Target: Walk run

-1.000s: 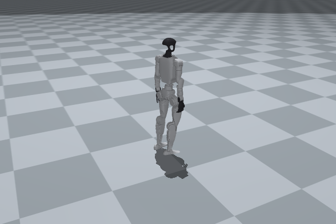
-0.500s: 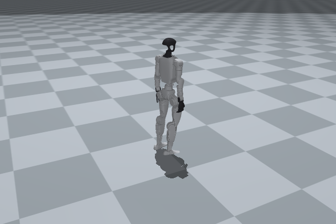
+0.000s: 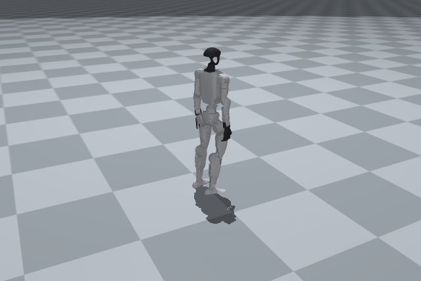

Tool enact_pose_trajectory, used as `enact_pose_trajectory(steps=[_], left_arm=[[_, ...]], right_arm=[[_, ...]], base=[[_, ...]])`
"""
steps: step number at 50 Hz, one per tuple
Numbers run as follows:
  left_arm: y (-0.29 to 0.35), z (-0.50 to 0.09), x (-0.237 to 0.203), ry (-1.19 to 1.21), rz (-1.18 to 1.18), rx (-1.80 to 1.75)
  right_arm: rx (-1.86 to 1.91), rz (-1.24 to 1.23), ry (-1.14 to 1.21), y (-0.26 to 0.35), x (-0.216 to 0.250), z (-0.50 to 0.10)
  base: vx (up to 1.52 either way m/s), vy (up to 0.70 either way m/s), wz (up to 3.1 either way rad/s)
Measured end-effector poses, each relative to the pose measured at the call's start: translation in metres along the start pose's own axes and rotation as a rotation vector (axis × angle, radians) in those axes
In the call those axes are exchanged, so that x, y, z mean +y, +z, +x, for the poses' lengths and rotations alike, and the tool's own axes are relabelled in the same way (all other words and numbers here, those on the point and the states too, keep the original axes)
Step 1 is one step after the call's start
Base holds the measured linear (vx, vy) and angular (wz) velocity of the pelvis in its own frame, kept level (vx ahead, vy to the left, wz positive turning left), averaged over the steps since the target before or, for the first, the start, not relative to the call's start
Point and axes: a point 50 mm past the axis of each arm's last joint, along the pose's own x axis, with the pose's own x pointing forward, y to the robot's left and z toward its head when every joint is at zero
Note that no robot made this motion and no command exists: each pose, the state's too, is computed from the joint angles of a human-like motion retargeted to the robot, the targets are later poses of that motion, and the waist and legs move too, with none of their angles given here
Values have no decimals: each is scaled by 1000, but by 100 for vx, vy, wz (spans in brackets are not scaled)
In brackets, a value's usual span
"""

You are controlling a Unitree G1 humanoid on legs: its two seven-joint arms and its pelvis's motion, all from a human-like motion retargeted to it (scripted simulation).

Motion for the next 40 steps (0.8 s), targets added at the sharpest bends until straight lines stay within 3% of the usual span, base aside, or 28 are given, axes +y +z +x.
enact_pose_trajectory(steps=[40], left_arm=[[1, 0, 1, -1, 13, -3]], right_arm=[[-4, -12, -4, 1, -1, 0]], base=[[0, 0, 0]])
